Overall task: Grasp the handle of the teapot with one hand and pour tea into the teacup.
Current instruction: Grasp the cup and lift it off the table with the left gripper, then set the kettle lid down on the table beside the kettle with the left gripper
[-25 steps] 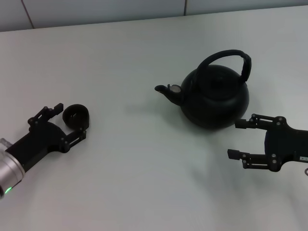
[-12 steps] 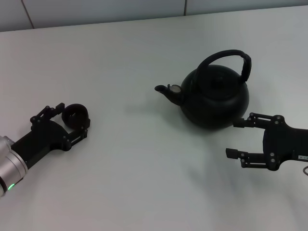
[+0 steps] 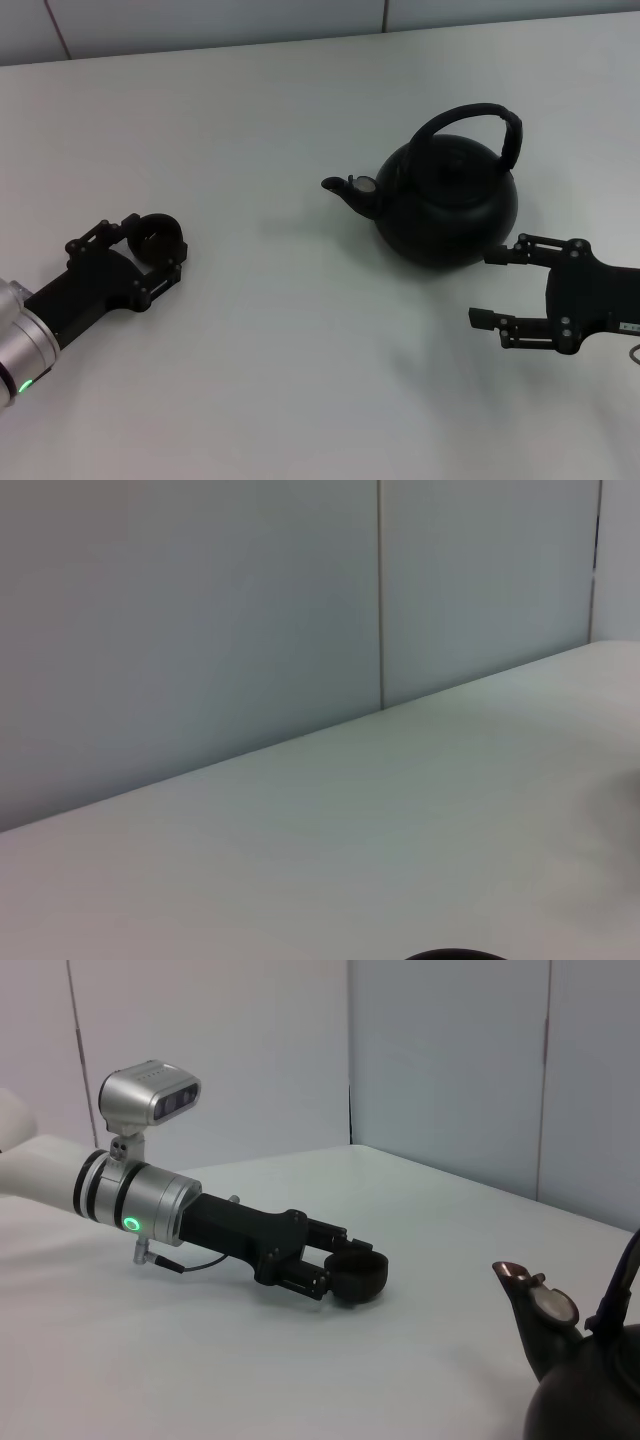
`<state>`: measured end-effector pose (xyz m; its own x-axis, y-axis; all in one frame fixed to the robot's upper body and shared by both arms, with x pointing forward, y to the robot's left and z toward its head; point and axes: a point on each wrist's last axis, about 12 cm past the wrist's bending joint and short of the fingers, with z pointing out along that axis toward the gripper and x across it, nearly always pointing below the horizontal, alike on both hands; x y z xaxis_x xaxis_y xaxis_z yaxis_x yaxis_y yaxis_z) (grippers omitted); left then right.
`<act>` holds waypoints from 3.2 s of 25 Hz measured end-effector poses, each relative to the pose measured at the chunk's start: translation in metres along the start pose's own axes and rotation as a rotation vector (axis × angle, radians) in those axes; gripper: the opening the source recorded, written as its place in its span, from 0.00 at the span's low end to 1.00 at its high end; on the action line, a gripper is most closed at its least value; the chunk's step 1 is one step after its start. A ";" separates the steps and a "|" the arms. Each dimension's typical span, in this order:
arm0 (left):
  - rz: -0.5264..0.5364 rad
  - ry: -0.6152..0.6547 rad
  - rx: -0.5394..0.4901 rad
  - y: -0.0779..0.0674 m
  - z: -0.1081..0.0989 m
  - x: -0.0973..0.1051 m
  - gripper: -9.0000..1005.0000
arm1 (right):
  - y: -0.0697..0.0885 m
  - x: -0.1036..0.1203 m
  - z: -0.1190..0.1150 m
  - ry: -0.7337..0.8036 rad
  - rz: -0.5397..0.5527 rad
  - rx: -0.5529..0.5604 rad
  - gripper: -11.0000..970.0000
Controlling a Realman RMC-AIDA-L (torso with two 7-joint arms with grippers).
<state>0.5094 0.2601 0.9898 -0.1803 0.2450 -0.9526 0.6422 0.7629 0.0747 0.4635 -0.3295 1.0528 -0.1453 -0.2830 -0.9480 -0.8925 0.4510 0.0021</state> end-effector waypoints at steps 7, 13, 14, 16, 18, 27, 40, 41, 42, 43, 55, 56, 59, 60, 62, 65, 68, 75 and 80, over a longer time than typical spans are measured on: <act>-0.005 -0.034 0.019 -0.003 0.000 -0.003 0.69 | 0.000 0.000 0.000 -0.001 0.001 -0.001 0.79; -0.016 -0.070 0.095 -0.018 0.016 -0.015 0.69 | 0.001 0.001 0.000 -0.001 0.002 0.001 0.79; -0.022 -0.074 0.106 -0.021 0.018 -0.016 0.69 | 0.001 0.001 -0.001 -0.001 0.002 0.002 0.79; -0.029 -0.081 0.126 -0.026 0.023 -0.019 0.69 | 0.001 0.001 -0.001 -0.001 0.002 0.002 0.79; -0.031 -0.087 0.165 -0.033 0.030 -0.024 0.69 | 0.001 0.001 -0.001 -0.001 0.002 0.003 0.79; -0.038 -0.091 0.202 -0.042 0.035 -0.027 0.69 | 0.000 0.001 -0.001 -0.008 0.006 0.011 0.79; 0.037 -0.051 0.179 -0.054 0.041 -0.021 0.69 | 0.000 0.000 -0.001 -0.009 0.003 0.012 0.79; 0.037 -0.051 0.179 -0.054 0.041 -0.021 0.69 | 0.000 0.000 -0.001 -0.009 0.003 0.012 0.79; 0.040 -0.041 0.180 -0.056 0.042 -0.021 0.69 | 0.000 0.000 -0.001 -0.009 0.003 0.012 0.79; 0.040 -0.041 0.180 -0.056 0.042 -0.021 0.69 | 0.000 0.000 -0.002 -0.009 0.003 0.012 0.79; 0.044 -0.032 0.184 -0.057 0.045 -0.022 0.72 | -0.001 0.000 -0.002 -0.009 0.001 0.011 0.79; 0.045 -0.030 0.184 -0.057 0.045 -0.022 0.72 | -0.001 0.000 -0.002 -0.008 0.000 0.012 0.79; 0.036 -0.022 0.176 -0.058 0.046 -0.022 0.73 | 0.000 0.000 -0.002 -0.008 0.001 0.013 0.79; 0.032 -0.015 0.173 -0.058 0.047 -0.021 0.74 | 0.000 0.000 -0.002 -0.008 0.001 0.013 0.79; 0.032 -0.013 0.173 -0.058 0.047 -0.021 0.74 | 0.000 0.000 -0.003 -0.007 0.001 0.014 0.79; 0.032 -0.012 0.174 -0.058 0.047 -0.021 0.75 | 0.000 0.000 -0.003 -0.007 0.001 0.014 0.79; 0.031 -0.013 0.174 -0.058 0.047 -0.021 0.77 | 0.000 0.001 -0.003 -0.007 0.002 0.014 0.79; 0.001 -0.110 0.162 -0.056 0.036 -0.025 0.80 | 0.000 0.000 -0.003 -0.009 0.003 0.017 0.79; -0.060 -0.258 0.176 -0.038 0.000 -0.026 0.80 | -0.001 0.000 -0.005 -0.012 0.003 0.029 0.79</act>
<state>0.4897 0.2247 1.0117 -0.0410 0.0259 -0.9988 0.7594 0.6504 -0.0144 0.4627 -0.3341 1.0540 -0.1431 -0.2714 -0.9518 -0.8792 0.4765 -0.0037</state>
